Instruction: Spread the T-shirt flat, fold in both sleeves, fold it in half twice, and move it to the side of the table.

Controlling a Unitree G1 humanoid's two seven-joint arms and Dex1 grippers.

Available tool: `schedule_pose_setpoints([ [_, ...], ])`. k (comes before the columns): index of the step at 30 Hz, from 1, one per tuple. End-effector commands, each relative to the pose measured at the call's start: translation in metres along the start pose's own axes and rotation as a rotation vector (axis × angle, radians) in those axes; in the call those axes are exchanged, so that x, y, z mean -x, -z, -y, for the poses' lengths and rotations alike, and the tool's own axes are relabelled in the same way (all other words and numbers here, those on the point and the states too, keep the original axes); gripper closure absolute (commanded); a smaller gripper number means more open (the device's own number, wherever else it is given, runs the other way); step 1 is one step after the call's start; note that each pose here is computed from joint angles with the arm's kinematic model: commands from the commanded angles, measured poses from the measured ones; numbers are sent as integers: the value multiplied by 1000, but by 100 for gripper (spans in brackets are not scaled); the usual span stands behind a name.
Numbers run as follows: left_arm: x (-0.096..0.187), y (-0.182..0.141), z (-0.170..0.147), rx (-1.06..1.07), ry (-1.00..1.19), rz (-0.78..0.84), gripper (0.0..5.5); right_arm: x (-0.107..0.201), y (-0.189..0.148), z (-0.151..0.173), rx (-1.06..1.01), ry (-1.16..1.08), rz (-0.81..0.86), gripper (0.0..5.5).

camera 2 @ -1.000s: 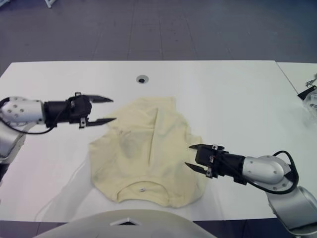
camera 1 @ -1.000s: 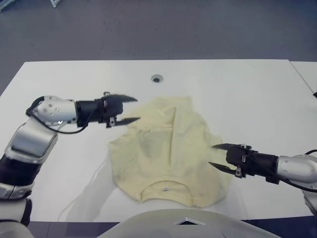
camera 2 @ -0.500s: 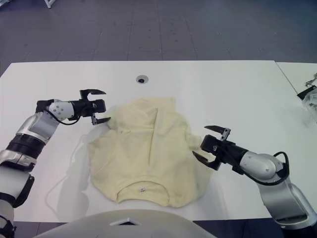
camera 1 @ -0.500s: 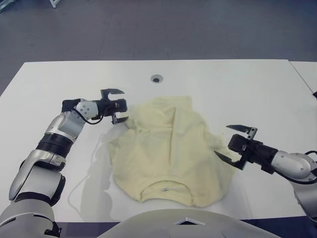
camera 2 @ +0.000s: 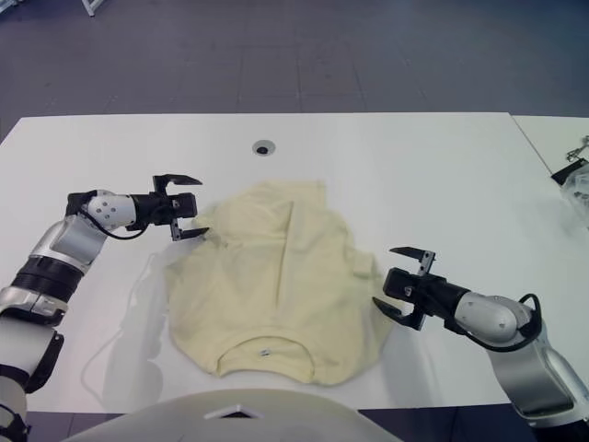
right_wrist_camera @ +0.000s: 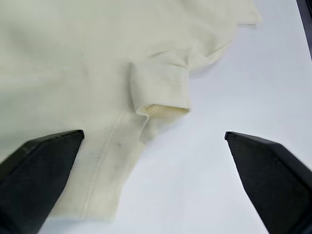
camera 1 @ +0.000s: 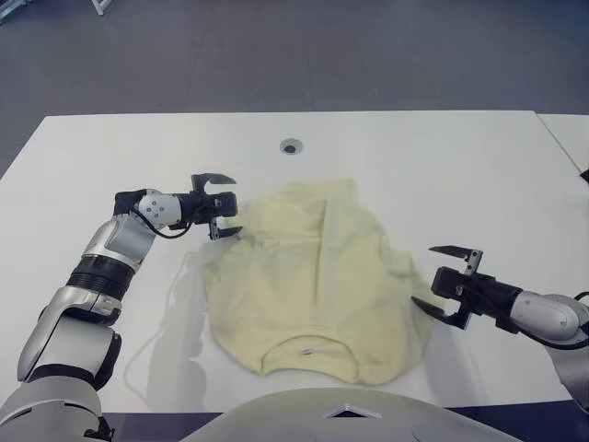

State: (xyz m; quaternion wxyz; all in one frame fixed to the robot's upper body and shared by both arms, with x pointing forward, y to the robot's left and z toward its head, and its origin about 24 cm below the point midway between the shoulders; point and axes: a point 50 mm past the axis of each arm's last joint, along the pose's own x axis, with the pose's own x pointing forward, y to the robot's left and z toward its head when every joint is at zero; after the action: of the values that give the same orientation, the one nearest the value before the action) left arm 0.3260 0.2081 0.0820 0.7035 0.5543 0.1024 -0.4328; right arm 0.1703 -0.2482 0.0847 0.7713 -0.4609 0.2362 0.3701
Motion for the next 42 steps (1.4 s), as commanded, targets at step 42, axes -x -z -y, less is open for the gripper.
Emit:
schedule_pose_setpoints([
  [42, 42, -39, 0, 4, 60, 395, 10, -112, -11, 117, -361, 395, 137, 13],
])
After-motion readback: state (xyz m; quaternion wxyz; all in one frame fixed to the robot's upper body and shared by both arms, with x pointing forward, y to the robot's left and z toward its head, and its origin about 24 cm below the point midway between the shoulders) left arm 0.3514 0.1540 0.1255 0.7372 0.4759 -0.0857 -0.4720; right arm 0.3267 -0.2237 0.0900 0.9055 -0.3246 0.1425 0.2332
